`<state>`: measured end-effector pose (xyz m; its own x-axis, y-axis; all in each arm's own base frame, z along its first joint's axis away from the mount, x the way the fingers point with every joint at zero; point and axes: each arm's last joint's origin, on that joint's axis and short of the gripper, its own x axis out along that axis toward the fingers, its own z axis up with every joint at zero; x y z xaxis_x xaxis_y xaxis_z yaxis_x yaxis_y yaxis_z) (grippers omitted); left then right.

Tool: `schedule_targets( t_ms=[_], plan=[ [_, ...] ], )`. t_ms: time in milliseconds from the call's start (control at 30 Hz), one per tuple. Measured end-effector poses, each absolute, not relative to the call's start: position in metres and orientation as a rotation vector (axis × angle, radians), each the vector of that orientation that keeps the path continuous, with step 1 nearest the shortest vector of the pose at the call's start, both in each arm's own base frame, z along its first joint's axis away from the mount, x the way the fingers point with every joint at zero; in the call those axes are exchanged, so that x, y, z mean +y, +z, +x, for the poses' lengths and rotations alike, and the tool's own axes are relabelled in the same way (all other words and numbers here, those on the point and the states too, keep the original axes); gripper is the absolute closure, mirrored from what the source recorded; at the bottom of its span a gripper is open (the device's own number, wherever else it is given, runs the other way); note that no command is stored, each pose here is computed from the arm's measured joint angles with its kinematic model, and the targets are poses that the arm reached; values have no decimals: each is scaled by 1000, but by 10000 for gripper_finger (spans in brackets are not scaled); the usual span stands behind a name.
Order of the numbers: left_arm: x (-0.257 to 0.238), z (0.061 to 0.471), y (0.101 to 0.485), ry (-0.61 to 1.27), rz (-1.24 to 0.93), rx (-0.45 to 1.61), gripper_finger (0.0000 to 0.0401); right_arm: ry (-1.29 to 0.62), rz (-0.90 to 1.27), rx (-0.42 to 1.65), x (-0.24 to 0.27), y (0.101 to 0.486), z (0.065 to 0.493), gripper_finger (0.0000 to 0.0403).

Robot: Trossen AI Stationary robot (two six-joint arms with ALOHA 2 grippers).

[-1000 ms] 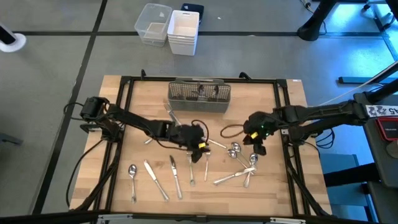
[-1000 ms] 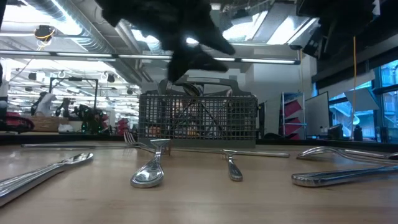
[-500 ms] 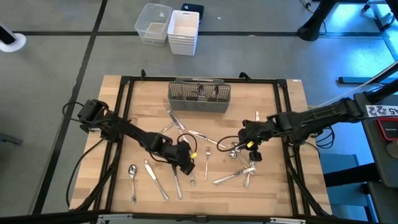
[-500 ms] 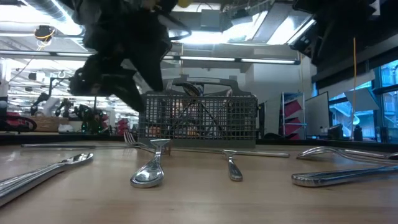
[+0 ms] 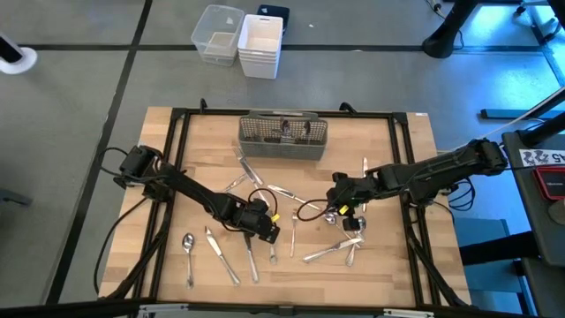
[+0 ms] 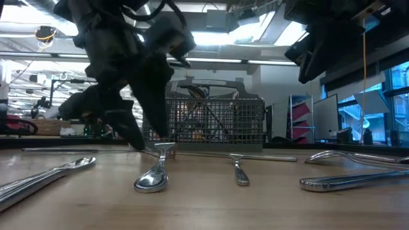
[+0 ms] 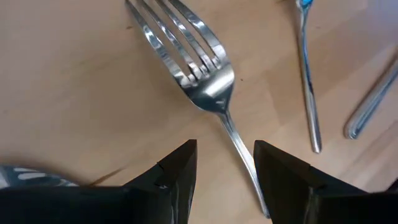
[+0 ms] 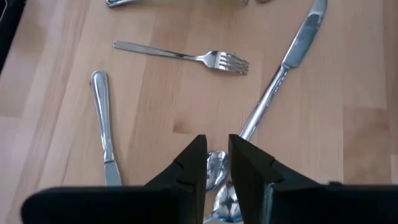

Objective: Sort silverware
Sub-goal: Put the silver fork into the gray silverware organizer

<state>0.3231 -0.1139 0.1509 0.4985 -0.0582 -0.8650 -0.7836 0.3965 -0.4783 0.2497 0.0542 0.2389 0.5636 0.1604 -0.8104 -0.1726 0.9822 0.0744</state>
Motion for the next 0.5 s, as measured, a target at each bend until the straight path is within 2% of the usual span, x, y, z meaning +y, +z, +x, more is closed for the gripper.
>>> schedule_targets(
  t_ms=[500],
  plan=[
    [-108, 339, 129, 557, -1077, 907, 253, 148, -35, 924, 53, 239, 253, 333]
  ],
)
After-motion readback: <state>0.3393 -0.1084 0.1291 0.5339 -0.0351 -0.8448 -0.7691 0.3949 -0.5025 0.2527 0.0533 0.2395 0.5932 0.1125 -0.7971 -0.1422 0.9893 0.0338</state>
